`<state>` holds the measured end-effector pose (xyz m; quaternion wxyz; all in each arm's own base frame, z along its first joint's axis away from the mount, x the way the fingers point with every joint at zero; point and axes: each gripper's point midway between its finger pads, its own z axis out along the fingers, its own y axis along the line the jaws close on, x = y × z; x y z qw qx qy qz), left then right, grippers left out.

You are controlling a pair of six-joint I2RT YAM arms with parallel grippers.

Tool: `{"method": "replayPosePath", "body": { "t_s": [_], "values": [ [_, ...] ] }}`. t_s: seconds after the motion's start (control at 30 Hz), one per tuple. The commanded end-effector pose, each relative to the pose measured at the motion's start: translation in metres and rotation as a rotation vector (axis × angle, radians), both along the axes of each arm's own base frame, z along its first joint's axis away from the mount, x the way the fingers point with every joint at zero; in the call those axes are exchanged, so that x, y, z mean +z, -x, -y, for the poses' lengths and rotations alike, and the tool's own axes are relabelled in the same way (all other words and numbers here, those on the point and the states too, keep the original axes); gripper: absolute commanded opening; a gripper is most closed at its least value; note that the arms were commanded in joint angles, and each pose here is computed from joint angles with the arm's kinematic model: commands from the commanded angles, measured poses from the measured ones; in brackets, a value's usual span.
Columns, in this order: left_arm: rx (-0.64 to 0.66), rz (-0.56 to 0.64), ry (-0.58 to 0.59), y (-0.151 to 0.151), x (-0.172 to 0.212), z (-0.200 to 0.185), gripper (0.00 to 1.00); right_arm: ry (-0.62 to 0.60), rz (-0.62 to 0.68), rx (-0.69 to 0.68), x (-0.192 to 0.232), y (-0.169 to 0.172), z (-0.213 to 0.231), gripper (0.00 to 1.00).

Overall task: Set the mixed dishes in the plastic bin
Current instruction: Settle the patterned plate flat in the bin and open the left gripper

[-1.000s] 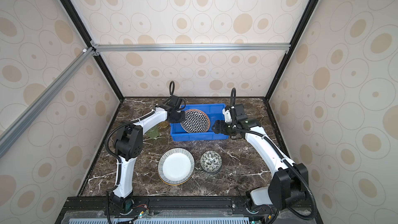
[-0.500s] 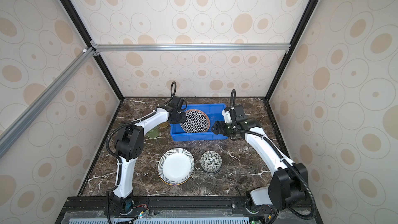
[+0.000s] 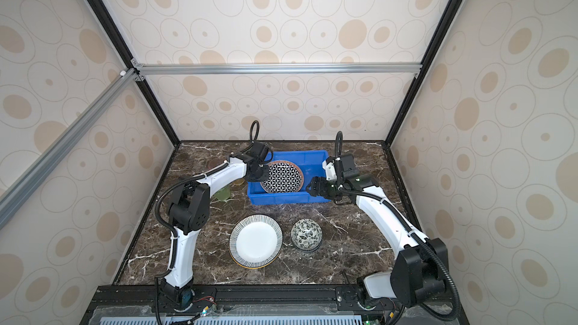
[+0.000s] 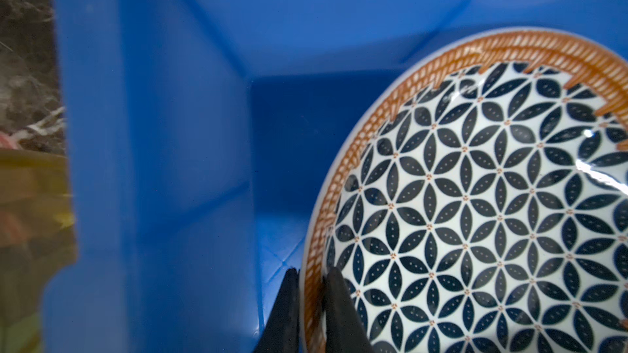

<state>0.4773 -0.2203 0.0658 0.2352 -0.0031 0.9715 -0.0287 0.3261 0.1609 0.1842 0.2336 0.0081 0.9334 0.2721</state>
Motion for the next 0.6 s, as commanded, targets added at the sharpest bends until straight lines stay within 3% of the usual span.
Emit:
{"method": "replayPosePath", "body": {
  "t_s": [0.0,0.57],
  "values": [
    [-0.01,-0.187,-0.134,0.039,-0.053,-0.023,0.15,-0.018,0.011,-0.006,0.005,0.004,0.001,0.78],
    [-0.022,-0.13,-0.079,0.032,-0.032,-0.01,0.15,-0.018,0.009,-0.004,0.004,0.01,0.002,0.78]
  ]
}}
